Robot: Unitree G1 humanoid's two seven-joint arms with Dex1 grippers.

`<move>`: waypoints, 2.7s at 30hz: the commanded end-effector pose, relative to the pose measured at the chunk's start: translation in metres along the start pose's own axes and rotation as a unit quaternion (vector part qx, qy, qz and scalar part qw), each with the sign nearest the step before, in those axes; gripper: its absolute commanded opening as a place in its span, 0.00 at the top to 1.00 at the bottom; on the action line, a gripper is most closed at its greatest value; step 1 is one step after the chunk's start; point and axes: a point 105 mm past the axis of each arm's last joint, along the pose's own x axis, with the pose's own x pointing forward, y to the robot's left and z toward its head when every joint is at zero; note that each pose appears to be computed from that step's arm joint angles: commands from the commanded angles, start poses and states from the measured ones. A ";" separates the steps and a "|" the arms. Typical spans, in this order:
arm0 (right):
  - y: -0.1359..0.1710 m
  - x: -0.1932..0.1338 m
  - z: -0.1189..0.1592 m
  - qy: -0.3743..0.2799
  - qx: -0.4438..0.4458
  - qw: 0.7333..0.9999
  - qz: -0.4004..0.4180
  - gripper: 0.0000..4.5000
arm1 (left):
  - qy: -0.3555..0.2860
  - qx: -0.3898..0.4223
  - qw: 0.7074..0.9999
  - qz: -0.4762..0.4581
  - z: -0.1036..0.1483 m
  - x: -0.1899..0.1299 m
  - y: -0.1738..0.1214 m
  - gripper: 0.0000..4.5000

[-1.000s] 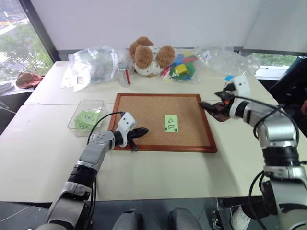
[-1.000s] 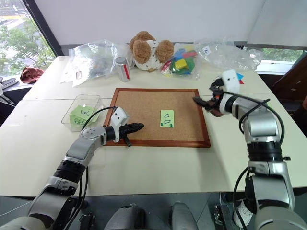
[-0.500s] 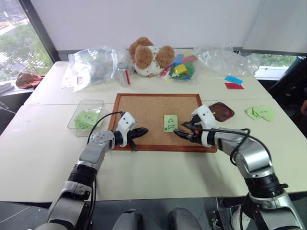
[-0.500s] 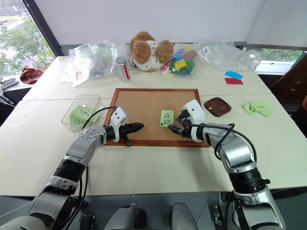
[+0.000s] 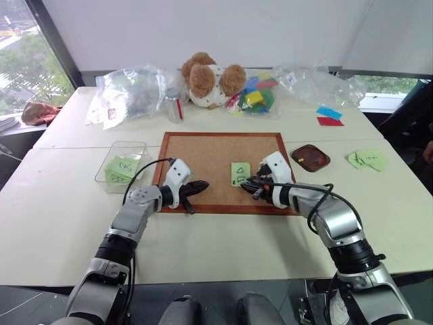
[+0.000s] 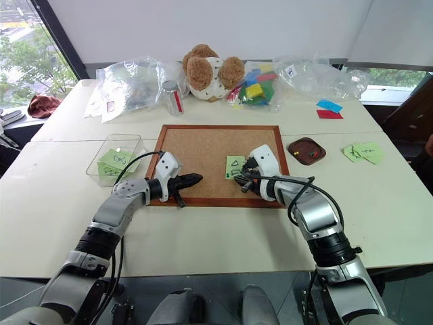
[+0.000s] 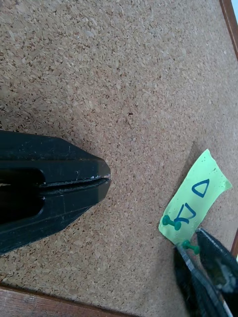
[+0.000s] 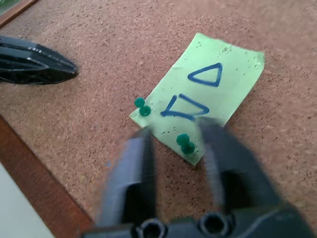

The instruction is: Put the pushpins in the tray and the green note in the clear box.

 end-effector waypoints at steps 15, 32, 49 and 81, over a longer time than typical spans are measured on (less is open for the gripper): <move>-0.030 -0.056 0.093 -0.105 -0.049 0.992 -0.058 1.00 | 0.063 -0.030 0.998 -0.010 -0.038 -0.002 -0.009 1.00; -0.198 -0.072 0.033 -0.039 0.050 0.948 -0.310 1.00 | 0.061 -0.028 0.998 -0.018 -0.036 0.003 -0.012 1.00; -0.200 -0.062 -0.003 -0.018 0.107 0.947 -0.302 0.25 | 0.057 -0.031 0.998 -0.012 -0.036 0.002 -0.012 1.00; 0.019 -0.004 0.033 -0.050 -0.020 0.998 0.022 0.54 | 0.062 -0.027 0.998 -0.016 -0.036 0.000 -0.012 1.00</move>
